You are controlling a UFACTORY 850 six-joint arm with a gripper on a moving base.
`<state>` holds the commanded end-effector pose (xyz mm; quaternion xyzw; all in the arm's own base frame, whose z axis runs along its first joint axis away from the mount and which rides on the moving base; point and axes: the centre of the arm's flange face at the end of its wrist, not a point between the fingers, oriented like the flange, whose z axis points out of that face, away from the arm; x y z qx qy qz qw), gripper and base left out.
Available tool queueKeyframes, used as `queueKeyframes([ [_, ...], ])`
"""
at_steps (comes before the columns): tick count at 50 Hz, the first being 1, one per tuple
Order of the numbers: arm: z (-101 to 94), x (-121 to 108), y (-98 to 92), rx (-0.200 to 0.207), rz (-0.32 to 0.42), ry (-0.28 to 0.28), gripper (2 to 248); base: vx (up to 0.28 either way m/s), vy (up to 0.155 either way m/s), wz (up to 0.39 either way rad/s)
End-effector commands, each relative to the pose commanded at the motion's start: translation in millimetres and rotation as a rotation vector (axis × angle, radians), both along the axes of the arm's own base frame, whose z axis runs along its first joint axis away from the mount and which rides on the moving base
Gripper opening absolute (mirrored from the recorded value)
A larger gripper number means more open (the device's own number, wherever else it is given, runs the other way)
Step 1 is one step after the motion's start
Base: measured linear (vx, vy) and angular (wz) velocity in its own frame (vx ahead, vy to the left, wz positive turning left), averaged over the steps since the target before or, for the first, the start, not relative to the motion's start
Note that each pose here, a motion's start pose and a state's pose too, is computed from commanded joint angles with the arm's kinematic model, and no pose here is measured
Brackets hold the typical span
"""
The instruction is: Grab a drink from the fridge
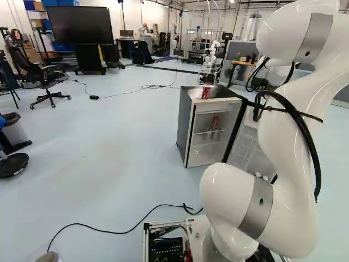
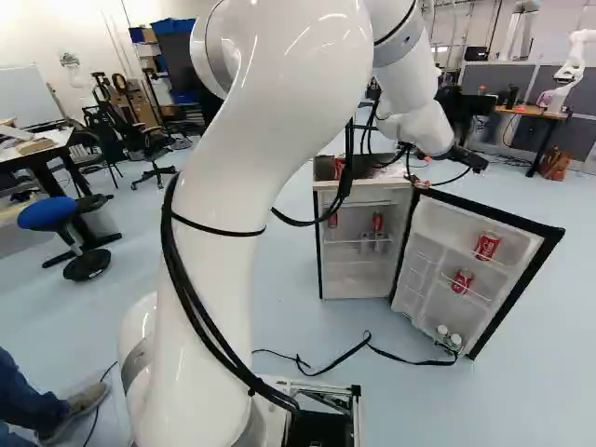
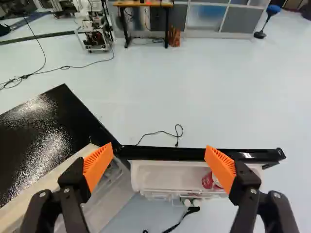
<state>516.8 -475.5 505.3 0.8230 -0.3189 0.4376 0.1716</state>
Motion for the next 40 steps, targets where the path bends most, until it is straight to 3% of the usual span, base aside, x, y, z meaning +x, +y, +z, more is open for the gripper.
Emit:
queueKeyframes([
  [11, 2.8, -12, -13.6, 0.062, -0.026, 0.066, 247, 0.0, 0.0, 0.0],
  [29, -9.6, -20, -37.6, 0.164, -0.048, 0.195, 247, 0.0, 0.0, 0.0],
  [40, -13.6, -20, -54.9, 0.177, -0.063, 0.213, 247, 0.0, 0.0, 0.0],
])
